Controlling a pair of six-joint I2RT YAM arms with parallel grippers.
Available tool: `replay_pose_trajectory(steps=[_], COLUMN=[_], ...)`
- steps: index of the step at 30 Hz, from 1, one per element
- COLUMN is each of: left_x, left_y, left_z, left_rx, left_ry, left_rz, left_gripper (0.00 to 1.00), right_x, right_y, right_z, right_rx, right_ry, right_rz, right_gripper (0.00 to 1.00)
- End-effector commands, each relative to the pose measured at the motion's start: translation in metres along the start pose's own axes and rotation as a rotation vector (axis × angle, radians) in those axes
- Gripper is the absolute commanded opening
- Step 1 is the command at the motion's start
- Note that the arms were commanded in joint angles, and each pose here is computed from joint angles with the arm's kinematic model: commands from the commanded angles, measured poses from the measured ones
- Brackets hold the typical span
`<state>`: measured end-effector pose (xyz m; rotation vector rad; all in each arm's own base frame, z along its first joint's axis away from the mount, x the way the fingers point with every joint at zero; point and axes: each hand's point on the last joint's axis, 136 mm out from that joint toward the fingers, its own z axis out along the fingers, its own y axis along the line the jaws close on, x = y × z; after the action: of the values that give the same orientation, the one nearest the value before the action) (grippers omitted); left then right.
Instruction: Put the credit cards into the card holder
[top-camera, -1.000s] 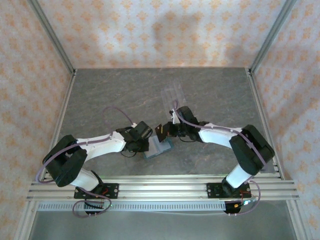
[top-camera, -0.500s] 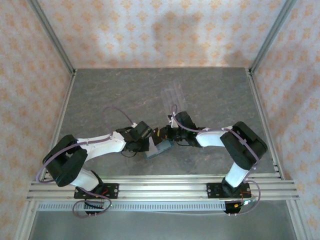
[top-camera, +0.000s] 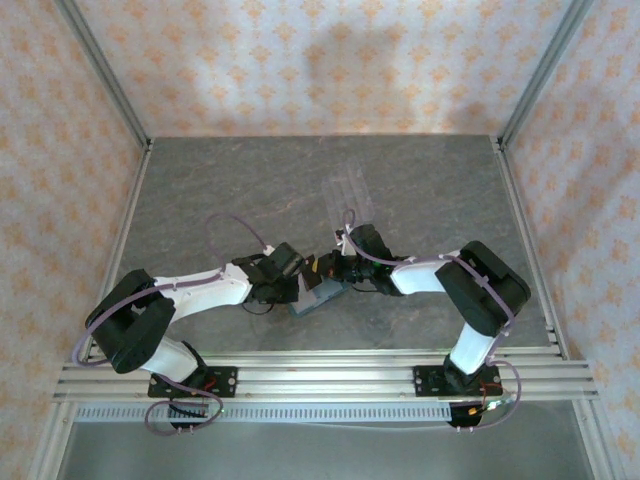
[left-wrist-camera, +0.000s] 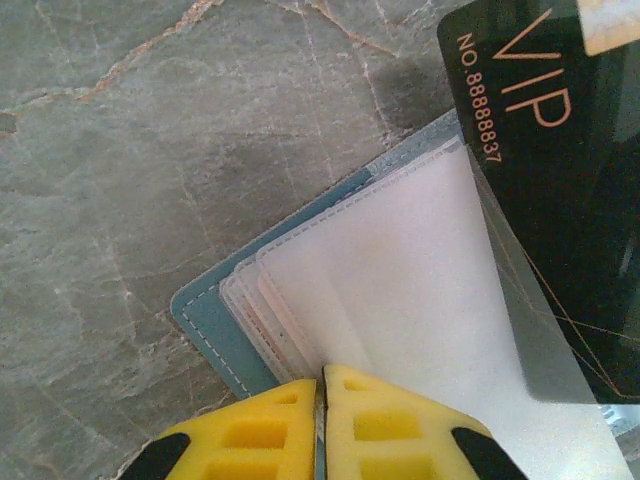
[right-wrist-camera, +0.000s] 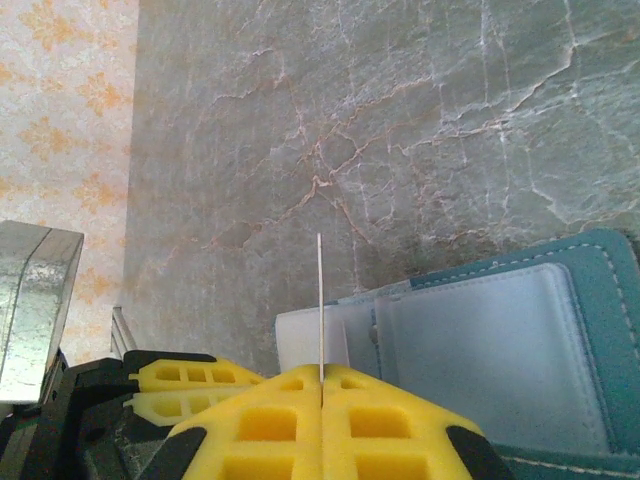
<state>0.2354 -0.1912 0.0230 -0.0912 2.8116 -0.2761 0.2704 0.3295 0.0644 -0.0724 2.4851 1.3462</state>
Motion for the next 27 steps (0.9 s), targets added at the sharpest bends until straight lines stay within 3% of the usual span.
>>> replay_pose_trajectory(steps=[1,15,27], left_x=[0.023,0.023,0.024], left_y=[0.026,0.027,0.028], left_z=[0.015,0.017,0.017], left_rx=[-0.091,-0.095,-0.096], left_ry=[0.078,0.08,0.083], left_rz=[0.006,0.005,0.005], left_gripper=[0.09,0.09,0.09], right_x=[0.014,0.046,0.052], right_y=[-0.003,-0.027,-0.029], right_z=[0.004,-0.004,0.005], right_rx=[-0.007,0.038,0.031], right_ry=[0.034,0.104,0.156], right_rz=[-0.008,0.014,0.0], right_gripper=[0.0,0.0,0.0])
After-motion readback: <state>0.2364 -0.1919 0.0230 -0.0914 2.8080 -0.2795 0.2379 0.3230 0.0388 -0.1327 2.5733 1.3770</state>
